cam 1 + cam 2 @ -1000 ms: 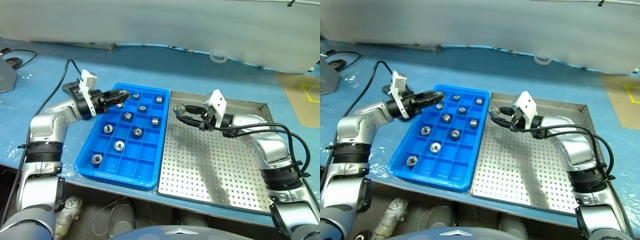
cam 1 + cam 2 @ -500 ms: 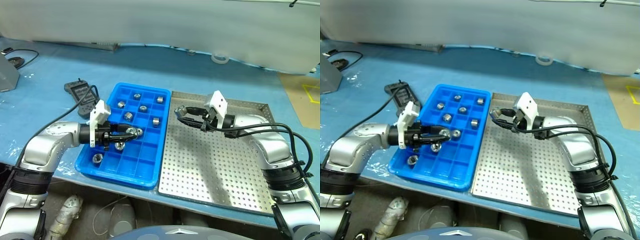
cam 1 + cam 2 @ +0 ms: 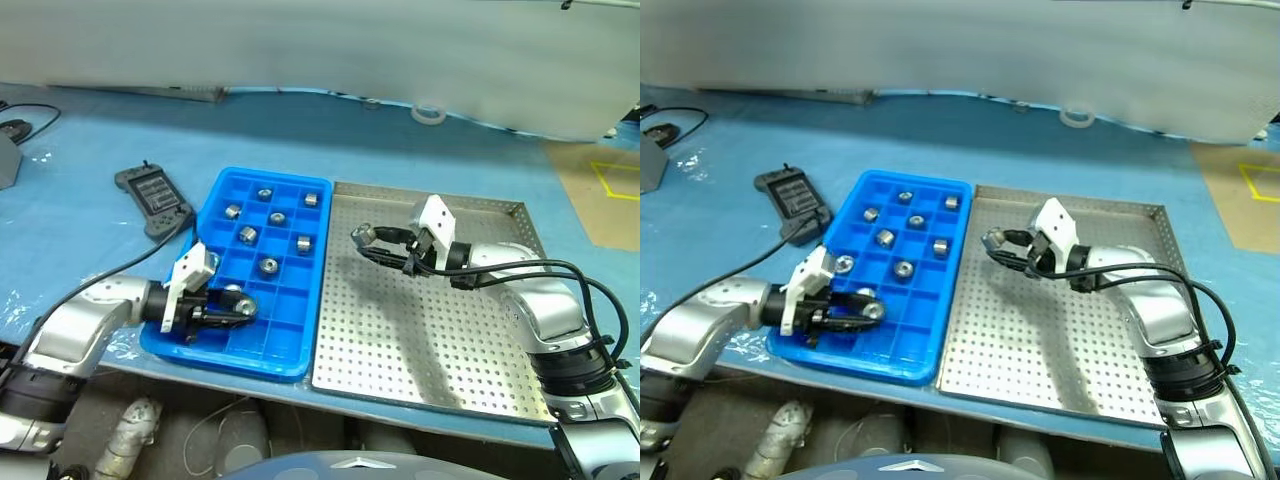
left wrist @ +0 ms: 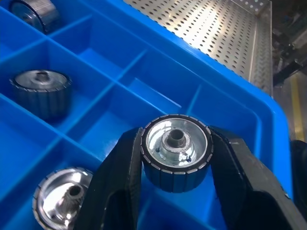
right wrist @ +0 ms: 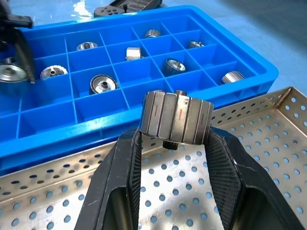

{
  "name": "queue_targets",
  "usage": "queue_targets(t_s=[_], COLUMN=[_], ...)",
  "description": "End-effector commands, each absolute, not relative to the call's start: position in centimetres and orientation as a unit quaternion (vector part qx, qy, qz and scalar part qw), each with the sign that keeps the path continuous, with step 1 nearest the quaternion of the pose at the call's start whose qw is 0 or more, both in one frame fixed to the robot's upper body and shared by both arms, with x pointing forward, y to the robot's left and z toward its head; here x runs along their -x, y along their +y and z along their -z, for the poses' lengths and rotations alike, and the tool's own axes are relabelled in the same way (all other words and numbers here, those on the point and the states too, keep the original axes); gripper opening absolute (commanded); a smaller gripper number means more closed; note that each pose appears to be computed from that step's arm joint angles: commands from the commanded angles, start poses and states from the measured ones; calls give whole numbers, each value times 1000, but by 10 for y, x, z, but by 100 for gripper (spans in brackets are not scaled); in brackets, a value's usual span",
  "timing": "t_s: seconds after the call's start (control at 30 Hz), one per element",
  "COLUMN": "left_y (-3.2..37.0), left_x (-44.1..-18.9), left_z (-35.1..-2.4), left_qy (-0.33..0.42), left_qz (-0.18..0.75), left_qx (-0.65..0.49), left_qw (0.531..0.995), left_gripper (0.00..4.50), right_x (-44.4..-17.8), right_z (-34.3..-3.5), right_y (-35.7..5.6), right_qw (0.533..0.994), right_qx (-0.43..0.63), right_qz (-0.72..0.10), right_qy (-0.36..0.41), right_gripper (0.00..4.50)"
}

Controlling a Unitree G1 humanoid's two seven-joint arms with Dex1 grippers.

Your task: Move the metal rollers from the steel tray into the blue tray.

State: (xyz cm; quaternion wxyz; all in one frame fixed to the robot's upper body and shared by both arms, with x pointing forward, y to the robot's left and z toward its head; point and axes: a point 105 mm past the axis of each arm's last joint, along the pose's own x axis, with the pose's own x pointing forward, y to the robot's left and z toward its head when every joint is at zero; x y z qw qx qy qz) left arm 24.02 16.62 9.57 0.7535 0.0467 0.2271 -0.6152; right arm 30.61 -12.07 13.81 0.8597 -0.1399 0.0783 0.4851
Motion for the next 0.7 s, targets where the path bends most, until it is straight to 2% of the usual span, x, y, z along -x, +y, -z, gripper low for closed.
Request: queue_targets(t_s=[0.03, 0.47, 0.5, 0.67, 0.7], left_y=[164, 159, 160, 170, 171], left_x=[-224, -230, -230, -229, -232], left_z=[-106, -78, -76, -61, -64], left_qy=[217, 240, 242, 257, 250], left_qz=[644, 619, 618, 605, 604], left_qx=[-62, -56, -53, -64, -61], left_qw=[731, 746, 746, 751, 755], left_gripper=[167, 167, 240, 392, 392], right_x=[-305, -309, -309, -308, -306], right_z=[-153, -155, -154, -154, -154], right_y=[-121, -117, -117, -117, -116], right_qw=[860, 855, 854, 853, 851], right_qx=[153, 157, 157, 156, 153], right_qz=[-484, -493, -493, -495, -499], right_qy=[49, 50, 51, 51, 53], right_gripper=[157, 157, 157, 157, 157])
